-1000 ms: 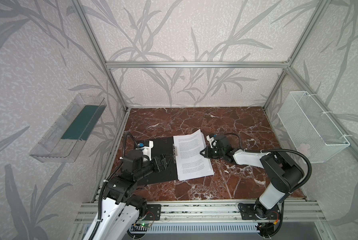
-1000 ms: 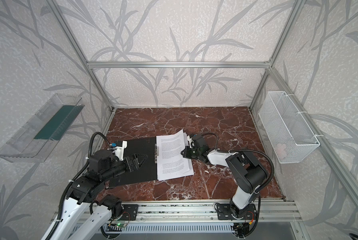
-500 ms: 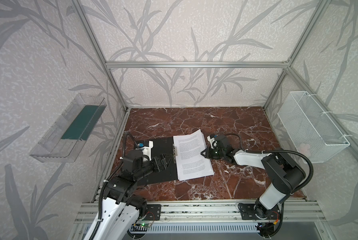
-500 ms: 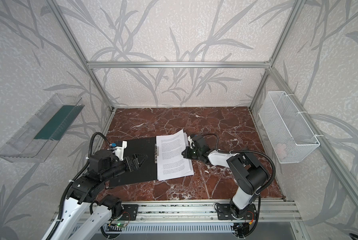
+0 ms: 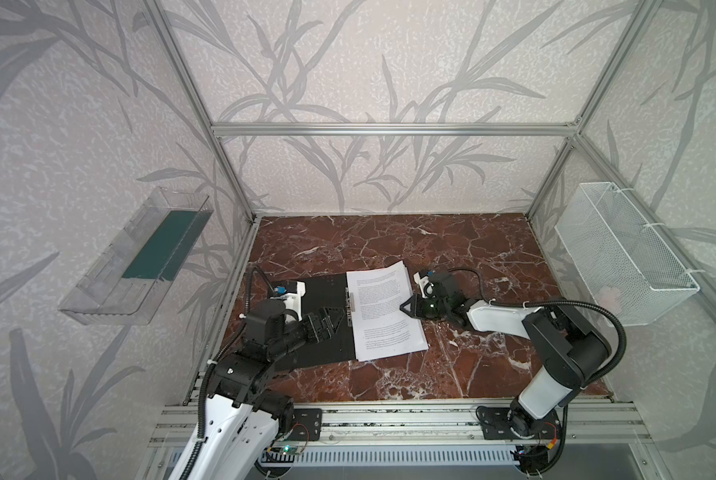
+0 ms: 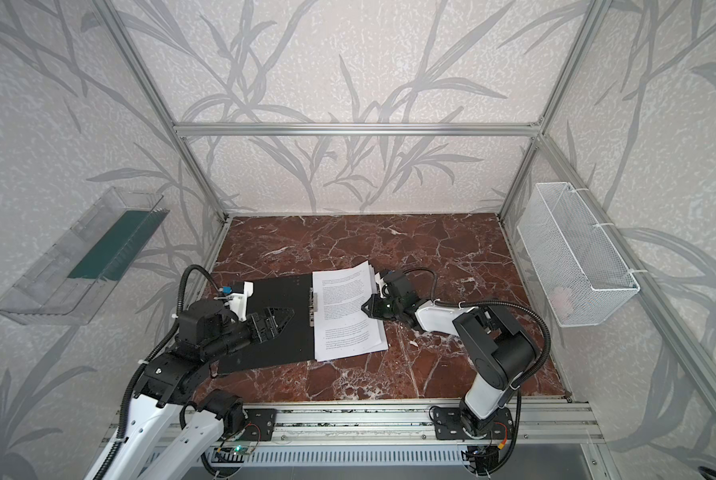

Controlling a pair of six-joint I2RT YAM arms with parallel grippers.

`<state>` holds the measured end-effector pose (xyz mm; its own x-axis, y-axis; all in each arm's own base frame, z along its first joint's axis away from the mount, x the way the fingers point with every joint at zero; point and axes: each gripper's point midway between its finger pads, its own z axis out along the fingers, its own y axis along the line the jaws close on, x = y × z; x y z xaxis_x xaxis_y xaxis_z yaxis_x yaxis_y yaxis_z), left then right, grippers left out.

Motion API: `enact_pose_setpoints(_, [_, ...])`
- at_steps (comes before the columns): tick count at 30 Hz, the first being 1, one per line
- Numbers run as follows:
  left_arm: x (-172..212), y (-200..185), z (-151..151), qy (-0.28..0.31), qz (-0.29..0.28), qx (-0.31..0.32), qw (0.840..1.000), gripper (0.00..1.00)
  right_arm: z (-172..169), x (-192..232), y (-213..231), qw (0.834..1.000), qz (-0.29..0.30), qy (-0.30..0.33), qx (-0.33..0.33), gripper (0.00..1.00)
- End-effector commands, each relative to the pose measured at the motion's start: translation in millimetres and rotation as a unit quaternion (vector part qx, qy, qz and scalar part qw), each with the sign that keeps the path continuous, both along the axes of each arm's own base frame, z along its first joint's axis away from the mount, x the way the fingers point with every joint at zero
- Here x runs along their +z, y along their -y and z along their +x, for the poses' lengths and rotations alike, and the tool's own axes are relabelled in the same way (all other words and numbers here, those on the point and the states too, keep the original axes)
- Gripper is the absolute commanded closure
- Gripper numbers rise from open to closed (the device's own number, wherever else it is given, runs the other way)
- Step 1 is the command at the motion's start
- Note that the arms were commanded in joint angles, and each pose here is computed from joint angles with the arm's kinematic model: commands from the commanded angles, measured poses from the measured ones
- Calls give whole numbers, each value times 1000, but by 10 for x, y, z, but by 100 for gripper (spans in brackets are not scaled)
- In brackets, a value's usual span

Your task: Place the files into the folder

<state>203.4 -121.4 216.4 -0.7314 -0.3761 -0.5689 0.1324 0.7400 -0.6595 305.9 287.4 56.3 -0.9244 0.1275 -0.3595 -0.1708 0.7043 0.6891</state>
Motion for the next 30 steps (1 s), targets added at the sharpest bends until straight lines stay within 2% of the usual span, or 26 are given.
enact_pose_setpoints(1, [-20,6,26,-1,-5,0,1000,1,-22,111,-24,1000,6,14,0,81])
enact_pose_setpoints(8, [-14,3,30,0,-9,0,1000,1,-38,112,-35,1000,3,15,1,81])
enact_pose_setpoints(11, [-12,1,33,1,-9,1,1000,1,-34,106,-25,1000,0,15,-1,75])
enact_pose_setpoints(20, [-65,-2,155,2,-21,13,1000,1,75,225,150,997,-65,48,-11,28])
enact_pose_setpoints(27, [-359,189,626,5,-73,13,997,1,160,502,379,993,-94,76,3,10])
enact_pose_setpoints(30, [-495,222,856,-1,-74,24,997,1,107,574,456,991,-100,87,15,3])
